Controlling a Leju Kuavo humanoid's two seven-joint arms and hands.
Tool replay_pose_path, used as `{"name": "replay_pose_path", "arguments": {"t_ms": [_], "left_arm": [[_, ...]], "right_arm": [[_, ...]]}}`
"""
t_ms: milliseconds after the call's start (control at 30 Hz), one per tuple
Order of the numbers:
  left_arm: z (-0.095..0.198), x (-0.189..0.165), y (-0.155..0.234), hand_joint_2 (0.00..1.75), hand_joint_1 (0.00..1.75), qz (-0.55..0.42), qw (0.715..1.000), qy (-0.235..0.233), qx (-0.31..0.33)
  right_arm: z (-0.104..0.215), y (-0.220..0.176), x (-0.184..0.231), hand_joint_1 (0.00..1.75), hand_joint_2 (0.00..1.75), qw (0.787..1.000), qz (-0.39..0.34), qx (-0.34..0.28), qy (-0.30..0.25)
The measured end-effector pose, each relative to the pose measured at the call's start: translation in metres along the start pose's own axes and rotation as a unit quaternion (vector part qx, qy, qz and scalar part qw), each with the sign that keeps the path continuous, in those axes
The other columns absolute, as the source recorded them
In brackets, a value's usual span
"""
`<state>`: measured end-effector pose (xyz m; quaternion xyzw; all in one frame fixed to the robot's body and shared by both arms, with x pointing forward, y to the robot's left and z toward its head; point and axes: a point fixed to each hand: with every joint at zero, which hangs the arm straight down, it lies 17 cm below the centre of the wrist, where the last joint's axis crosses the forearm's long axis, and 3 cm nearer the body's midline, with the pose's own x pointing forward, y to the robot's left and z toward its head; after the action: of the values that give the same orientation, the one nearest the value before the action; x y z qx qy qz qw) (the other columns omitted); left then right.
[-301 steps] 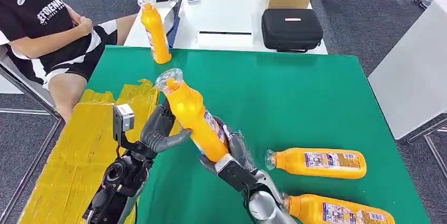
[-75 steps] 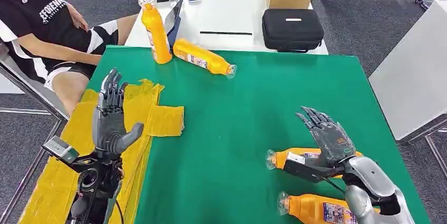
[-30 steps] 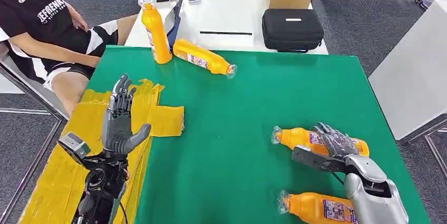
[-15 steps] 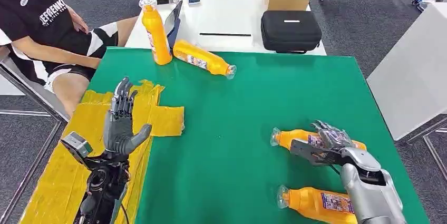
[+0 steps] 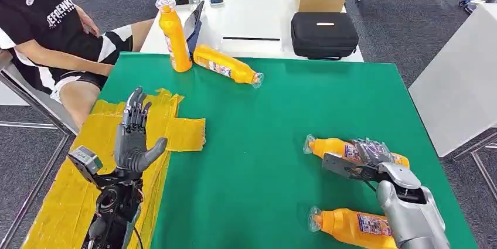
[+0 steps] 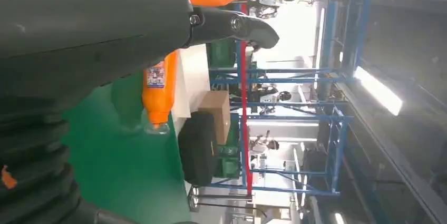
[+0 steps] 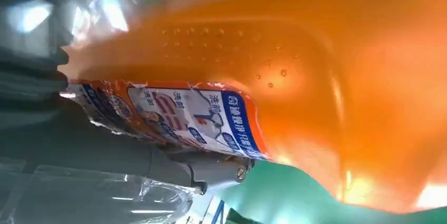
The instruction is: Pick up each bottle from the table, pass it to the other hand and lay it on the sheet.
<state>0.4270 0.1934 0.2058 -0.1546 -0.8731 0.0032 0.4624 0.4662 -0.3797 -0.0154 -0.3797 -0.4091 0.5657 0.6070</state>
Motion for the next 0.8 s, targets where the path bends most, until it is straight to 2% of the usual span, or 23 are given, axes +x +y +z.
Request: {"name": "replay_pose_path", "arguments": {"t_ms": [167,300,467,567,667,800], "left_arm": [[0.0,-0.001,0.0,1.75,0.0,0.0,1.0,0.002,0.001],[0.001,-0.002,0.001,1.75,0.0,0.0,1.0,0.004,0.002],[0.002,-0.002,0.0,1.75,0.0,0.01,1.0,0.007,0.001],[0.003,-0.002,-0.004,1.75,0.0,0.019,1.0,0.015,-0.002],[0.002,-0.004,-0.01,1.75,0.0,0.013,1.0,0.026,-0.008],[-0.002,-0.01,-0.034,1.75,0.0,-0.027,0.998,0.047,-0.045]], "right_arm": [[0.0,-0.004,0.002,1.75,1.75,1.0,-0.004,-0.011,-0.006],[0.004,-0.017,0.022,1.75,1.75,0.997,-0.017,-0.061,-0.044],[0.016,-0.055,0.057,1.75,1.75,0.984,-0.054,-0.146,-0.084],[0.031,-0.097,0.082,1.75,1.75,0.959,-0.123,-0.228,-0.112],[0.044,-0.12,0.101,1.75,1.75,0.937,-0.181,-0.267,-0.137],[0.069,-0.15,0.129,1.75,1.75,0.883,-0.288,-0.32,-0.188]]}}
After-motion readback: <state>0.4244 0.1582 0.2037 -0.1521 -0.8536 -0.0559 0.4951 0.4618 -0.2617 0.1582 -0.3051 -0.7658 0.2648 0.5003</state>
